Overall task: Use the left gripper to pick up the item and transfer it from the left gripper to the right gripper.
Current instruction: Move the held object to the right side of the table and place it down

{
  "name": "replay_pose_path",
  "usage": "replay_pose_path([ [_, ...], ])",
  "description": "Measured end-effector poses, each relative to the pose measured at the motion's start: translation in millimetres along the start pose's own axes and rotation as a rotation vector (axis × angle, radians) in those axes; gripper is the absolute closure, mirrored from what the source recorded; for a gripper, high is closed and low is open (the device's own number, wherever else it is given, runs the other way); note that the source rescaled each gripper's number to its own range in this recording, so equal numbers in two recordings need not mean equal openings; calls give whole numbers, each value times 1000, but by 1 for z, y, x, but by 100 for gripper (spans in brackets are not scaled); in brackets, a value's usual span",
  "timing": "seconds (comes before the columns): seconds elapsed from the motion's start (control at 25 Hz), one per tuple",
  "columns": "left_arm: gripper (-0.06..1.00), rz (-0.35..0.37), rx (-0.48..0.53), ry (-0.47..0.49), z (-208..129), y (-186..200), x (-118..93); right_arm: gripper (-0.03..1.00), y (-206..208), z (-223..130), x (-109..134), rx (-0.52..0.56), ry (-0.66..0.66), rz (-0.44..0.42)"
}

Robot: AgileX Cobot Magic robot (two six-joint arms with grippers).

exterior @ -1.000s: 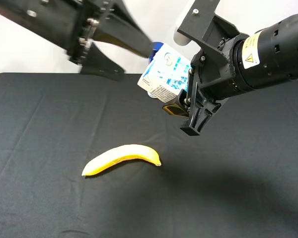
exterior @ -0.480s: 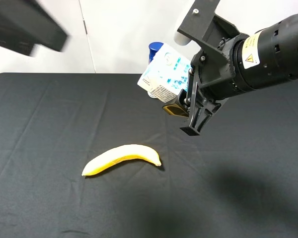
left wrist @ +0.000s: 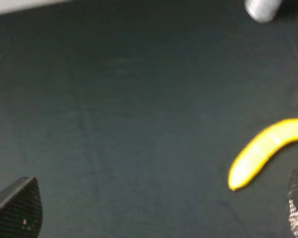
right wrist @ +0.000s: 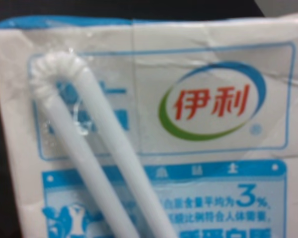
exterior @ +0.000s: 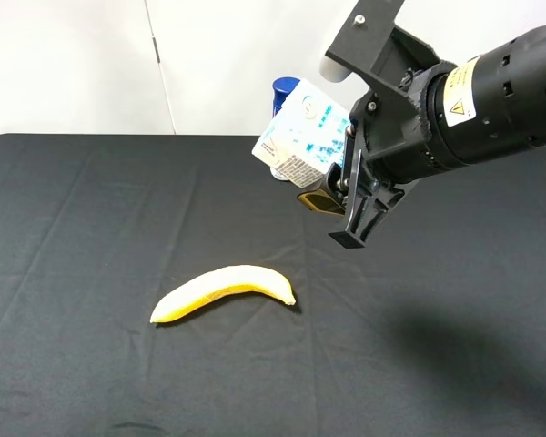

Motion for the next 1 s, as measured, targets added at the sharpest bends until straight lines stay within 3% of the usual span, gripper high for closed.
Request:
replay_pose_path([
  [0.2, -3, 68, -96, 23, -26, 24, 13, 96, 0, 0, 0, 0, 0, 0],
  [0.64, -3, 9, -40, -18, -139, -21, 4, 96, 0, 0, 0, 0, -38, 0],
  [1.0, -3, 10, -51, -58, -166, -40, 4, 97, 0, 0, 0, 1, -83, 0],
])
Point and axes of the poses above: a point on each arm's last joint axis where the gripper is mounted, y pointing back along that axis away from the gripper, x along the wrist's bending axis when the last joint is at zero, z = x × y, the point moved 9 cm from there along -y, pointing out along that axis toward the gripper, and after that the axes turned 2 degrees about -y, right-handed, at the moved point
